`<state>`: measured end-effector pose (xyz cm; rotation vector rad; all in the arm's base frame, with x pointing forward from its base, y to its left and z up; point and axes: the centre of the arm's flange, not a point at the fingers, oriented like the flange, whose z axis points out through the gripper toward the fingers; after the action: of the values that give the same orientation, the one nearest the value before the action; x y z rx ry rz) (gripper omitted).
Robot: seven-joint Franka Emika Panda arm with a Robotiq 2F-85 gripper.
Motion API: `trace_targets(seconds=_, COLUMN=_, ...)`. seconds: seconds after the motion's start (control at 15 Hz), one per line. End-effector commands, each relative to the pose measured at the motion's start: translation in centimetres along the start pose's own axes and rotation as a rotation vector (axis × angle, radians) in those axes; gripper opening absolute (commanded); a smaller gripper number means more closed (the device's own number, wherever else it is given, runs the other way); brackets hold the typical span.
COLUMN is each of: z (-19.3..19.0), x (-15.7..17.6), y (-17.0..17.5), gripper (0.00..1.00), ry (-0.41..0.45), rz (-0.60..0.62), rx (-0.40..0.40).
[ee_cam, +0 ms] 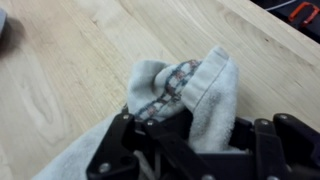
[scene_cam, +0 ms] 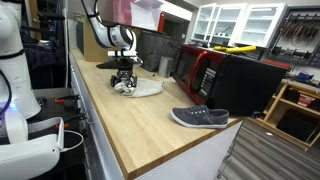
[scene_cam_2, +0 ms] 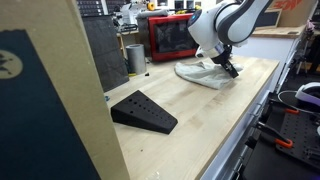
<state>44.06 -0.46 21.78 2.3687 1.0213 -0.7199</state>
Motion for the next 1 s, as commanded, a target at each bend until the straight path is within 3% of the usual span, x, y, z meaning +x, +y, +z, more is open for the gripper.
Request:
trace_targets(seconds=0.0, z=1.3, x=-1.5, y=3.3, gripper=0.03, ry=-0.022, rz=0.001, rx=-0.055)
trace_targets(seconds=0.47, z=2.6, x=-4.3, y=9.2, gripper=0.03, ry=-0.057, rz=0.074, rx=-0.146)
trace_targets(seconds=0.93, z=2.9, x=-4.8, y=6.8, gripper=0.03, ry=-0.016, rz=0.067, rx=-0.122)
